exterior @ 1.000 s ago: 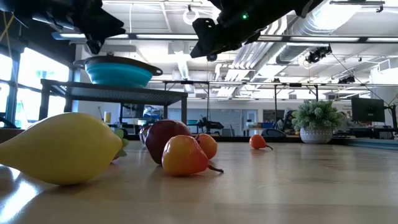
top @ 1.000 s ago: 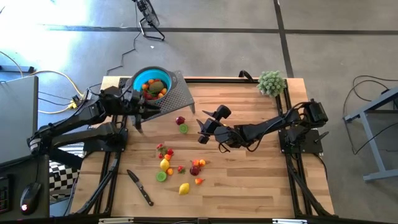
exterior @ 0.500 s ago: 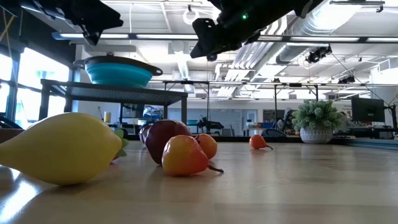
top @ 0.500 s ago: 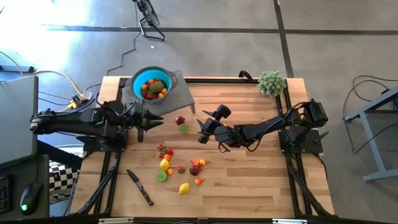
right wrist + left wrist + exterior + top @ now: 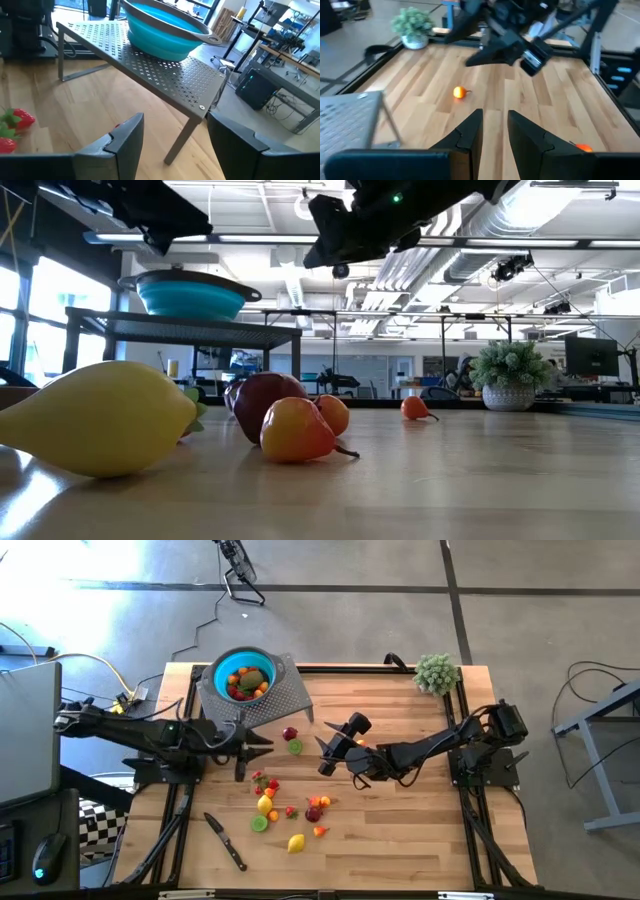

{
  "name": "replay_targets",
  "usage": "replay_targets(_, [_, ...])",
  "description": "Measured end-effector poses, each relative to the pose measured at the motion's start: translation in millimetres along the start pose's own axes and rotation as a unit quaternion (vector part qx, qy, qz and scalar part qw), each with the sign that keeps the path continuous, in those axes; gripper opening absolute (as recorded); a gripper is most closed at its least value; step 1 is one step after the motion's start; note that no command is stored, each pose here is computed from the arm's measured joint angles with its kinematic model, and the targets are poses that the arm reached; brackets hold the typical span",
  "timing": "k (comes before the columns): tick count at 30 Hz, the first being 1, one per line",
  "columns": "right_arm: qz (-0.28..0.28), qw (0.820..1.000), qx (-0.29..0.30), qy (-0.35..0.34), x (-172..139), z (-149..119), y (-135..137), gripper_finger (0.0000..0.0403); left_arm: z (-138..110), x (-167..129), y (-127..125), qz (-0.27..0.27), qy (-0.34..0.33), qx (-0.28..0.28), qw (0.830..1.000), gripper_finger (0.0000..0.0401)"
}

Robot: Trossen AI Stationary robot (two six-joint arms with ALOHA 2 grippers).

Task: Pick & Place Fruit
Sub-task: Put the orange pear into the blue strainer bowl on the shelf

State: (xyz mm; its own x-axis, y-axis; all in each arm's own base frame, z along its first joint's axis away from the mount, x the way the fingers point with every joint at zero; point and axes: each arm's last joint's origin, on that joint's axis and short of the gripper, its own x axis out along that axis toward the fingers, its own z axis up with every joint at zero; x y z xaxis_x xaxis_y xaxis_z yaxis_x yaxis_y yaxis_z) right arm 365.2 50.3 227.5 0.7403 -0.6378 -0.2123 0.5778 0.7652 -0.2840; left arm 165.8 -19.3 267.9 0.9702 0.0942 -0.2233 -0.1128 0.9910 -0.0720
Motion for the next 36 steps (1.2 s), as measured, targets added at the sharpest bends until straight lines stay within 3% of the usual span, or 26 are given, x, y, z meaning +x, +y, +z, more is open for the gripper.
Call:
replay_targets(13, [0.012, 0.999, 0.011, 0.028, 0.3, -7.3, 0.3, 0.021, -1.8, 20.6, -23.3, -0.044, -0.021, 0.056, 0.997, 0.0087])
replay_targets(26, [0.009, 0.999, 0.011, 0.03, 2.0, -7.7, -1.3, 0.021, -13.6, 46.4, -30.6, -0.045, -0.001, 0.048, 0.998, 0.0087])
replay_targets(36, [0.009, 0.999, 0.002, 0.037, 1.7, -9.6, -1.2, 0.021, -16.3, 48.6, -29.8, -0.028, 0.007, 0.033, 0.999, 0.0087])
